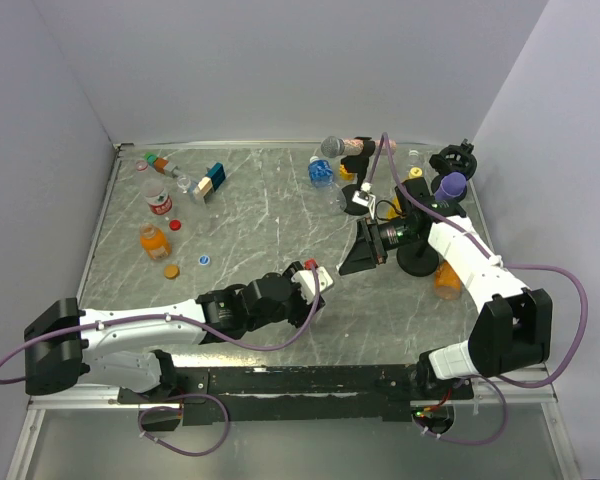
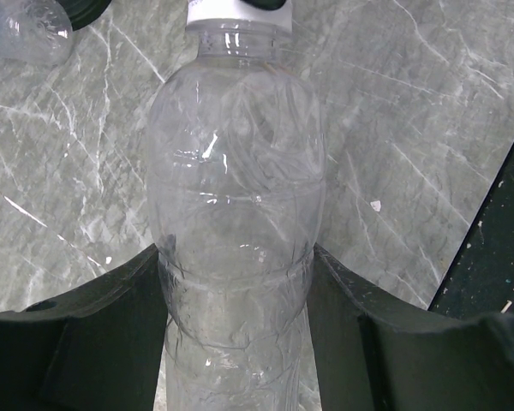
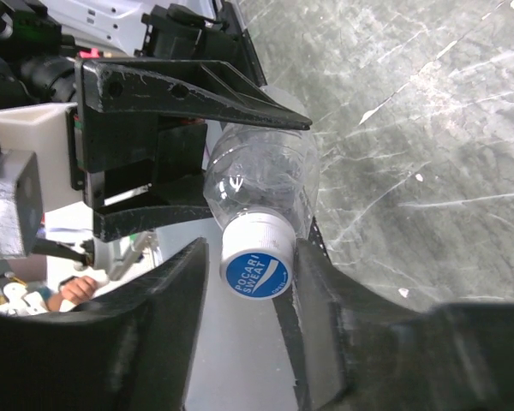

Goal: Unscrew the bottle caps
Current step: Unscrew the bottle cap from the plastic bottle.

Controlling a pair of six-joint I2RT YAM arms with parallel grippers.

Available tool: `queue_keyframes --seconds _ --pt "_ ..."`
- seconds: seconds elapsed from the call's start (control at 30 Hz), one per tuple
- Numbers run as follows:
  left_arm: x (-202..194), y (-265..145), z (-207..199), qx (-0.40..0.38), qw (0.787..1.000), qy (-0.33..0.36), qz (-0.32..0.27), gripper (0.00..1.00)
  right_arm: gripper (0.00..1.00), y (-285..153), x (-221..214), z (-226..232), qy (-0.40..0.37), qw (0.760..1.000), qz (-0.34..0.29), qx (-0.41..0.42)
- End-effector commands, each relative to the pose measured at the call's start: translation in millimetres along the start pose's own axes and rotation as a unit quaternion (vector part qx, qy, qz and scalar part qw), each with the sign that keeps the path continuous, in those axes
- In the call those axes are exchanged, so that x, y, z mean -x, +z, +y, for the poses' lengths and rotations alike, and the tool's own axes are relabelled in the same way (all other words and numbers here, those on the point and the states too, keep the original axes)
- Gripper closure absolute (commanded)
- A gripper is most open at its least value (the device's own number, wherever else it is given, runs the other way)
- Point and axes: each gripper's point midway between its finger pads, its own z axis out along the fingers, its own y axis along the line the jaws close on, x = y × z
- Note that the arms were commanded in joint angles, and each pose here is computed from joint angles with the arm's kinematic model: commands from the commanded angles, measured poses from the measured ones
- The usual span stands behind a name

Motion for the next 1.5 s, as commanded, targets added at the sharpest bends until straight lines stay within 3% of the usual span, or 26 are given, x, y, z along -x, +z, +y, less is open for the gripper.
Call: queue_keyframes --seconds 0.0,0.17,0.23,0.47,0.57,0.67,0.77,0.83,0.9,1.03,1.13,1.3,1.47 --pt "12 -6 -2 -0.004 1.0 -0.009 -0.026 0.99 0.56 -4 12 7 -0.011 1.0 -0.01 0.009" --pt "9 -11 -5 -0.02 0.999 0.008 -0.028 0.99 0.94 -4 10 10 -0.029 0.999 -0.003 0.023" --pt "10 -15 -11 -0.042 0.999 0.005 -0.034 0.99 1.0 -4 8 14 -0.055 0.998 0.003 0.028" --pt "19 -36 -33 -0.179 0.979 -0.078 -0.056 0.99 1.0 5 -10 31 -0.227 0.973 0.041 0.014" --pt "23 -50 -36 -0.233 0.964 -0.104 -0.07 0.99 1.0 9 -20 39 -0.34 0.939 0.053 0.011" --pt "26 -64 -39 -0.269 0.954 -0.104 -0.085 0.99 1.0 10 -26 44 -0.459 0.887 0.042 0.014" --pt "23 -65 -32 -0.249 0.961 -0.086 -0.086 0.99 1.0 13 -20 40 -0.499 0.866 0.023 0.0" --pt "20 -63 -25 -0.229 0.967 -0.077 -0.076 0.99 1.0 15 -18 41 -0.479 0.877 0.029 0.009" --pt "17 -59 -18 -0.208 0.974 -0.068 -0.066 0.99 0.91 16 -14 44 -0.446 0.894 0.038 0.016" --pt "7 -55 -9 -0.181 0.981 -0.059 -0.039 0.99 0.4 9 2 51 -0.393 0.919 0.035 -0.016" --pt "3 -52 -9 -0.163 0.985 -0.045 -0.031 0.99 0.22 -6 19 64 -0.384 0.922 0.01 -0.052" --pt "13 -50 -3 -0.098 0.994 0.005 -0.043 0.99 0.17 -29 31 78 -0.309 0.948 -0.029 -0.07" --pt "27 -48 5 -0.013 0.996 0.02 -0.081 0.99 0.17 -25 20 40 -0.094 0.988 -0.055 -0.112"
